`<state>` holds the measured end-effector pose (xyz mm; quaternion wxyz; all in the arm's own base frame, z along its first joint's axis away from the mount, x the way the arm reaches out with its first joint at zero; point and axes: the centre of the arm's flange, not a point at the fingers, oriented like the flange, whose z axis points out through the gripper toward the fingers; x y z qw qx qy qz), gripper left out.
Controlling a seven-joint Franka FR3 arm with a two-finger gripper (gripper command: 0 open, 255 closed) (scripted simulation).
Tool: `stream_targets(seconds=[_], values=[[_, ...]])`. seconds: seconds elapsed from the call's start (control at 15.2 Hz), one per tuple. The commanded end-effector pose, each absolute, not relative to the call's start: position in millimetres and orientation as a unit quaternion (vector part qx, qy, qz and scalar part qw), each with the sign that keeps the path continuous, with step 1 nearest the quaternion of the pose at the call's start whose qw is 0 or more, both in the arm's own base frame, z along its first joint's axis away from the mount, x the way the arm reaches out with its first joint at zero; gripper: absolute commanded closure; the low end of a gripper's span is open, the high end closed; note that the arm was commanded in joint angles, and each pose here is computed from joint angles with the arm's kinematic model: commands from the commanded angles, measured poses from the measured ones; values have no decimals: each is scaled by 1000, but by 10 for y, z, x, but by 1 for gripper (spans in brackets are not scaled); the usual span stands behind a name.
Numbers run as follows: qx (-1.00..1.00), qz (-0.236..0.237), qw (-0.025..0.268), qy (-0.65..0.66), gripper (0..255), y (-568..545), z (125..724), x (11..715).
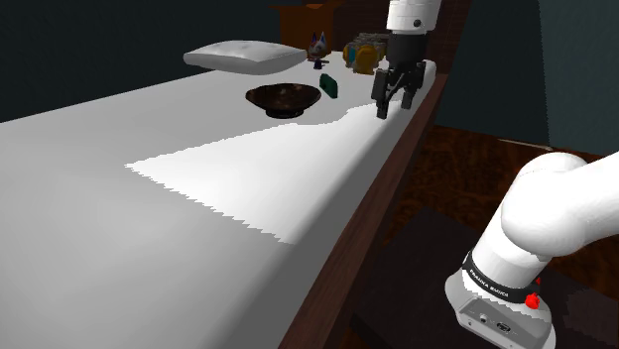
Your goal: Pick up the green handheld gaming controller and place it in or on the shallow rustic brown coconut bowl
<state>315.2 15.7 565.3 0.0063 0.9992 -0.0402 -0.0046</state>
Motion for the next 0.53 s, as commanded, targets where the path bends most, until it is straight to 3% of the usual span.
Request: stream_targets(seconds=[0.0,0.46], values=[[999,-5,6,-40,0,157,5653,3152],[996,1,5,-94,0,27,5738,4045]])
